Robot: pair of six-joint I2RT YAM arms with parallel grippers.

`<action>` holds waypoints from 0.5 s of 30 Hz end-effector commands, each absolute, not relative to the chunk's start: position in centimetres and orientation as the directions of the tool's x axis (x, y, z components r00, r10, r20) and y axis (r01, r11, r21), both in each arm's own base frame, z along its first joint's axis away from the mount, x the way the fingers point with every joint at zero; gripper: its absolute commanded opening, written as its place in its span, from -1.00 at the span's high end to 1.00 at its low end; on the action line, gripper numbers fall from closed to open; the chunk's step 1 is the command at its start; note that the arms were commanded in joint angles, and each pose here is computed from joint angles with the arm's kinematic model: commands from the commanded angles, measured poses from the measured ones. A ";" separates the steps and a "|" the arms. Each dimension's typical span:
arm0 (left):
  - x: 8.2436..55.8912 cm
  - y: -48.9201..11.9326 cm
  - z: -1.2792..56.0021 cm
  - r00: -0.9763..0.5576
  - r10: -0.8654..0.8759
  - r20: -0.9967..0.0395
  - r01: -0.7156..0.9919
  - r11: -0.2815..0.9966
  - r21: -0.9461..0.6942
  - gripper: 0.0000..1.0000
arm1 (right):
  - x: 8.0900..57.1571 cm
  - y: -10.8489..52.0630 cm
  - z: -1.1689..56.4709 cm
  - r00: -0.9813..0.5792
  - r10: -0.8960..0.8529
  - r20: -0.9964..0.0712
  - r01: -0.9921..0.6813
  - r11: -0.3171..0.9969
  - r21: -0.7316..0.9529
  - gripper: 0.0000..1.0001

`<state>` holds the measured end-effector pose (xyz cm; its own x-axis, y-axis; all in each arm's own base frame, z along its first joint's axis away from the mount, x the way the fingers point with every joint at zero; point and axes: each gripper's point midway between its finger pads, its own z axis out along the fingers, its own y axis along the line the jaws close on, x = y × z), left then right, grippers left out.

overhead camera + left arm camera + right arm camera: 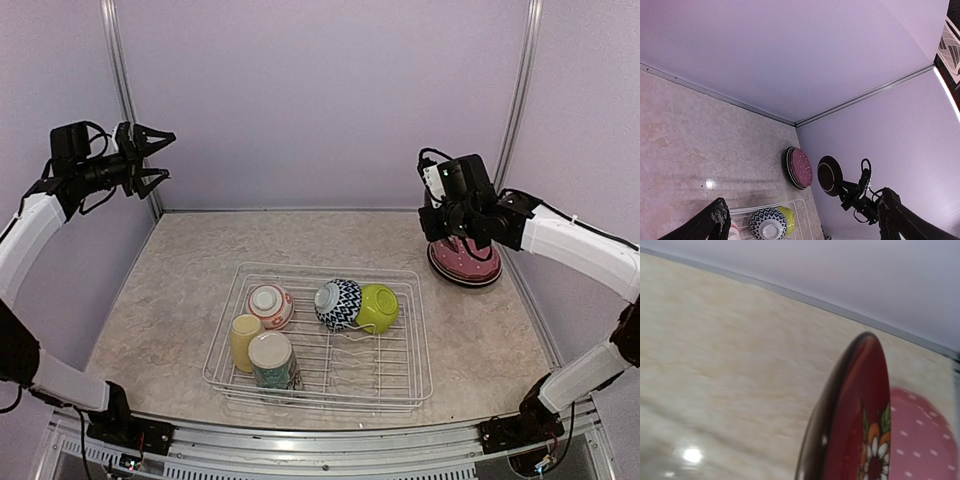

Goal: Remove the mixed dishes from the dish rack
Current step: Place the plate with another plate.

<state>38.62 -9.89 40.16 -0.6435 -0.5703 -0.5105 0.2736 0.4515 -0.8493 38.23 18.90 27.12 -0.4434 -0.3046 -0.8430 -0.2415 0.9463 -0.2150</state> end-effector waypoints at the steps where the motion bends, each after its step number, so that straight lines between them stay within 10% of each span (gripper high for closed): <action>1: 40.0 -8.9 38.0 -0.651 -0.517 -0.556 0.272 0.525 -0.806 -0.98 | 40.0 15.0 26.9 -0.486 -0.350 -0.801 -0.088 0.931 -0.354 1.00; 15: 41.7 -8.4 34.4 -0.701 -0.487 -0.521 0.189 0.578 -0.794 -0.98 | 45.6 10.8 17.5 -0.669 -0.474 -0.573 -0.045 0.795 -0.605 1.00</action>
<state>41.99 -8.58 33.31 -0.7201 -0.5153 -0.4646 0.1421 0.5459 -0.8257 43.60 12.61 16.66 -0.6675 -0.4755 -0.5730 -0.1208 0.8285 -0.5469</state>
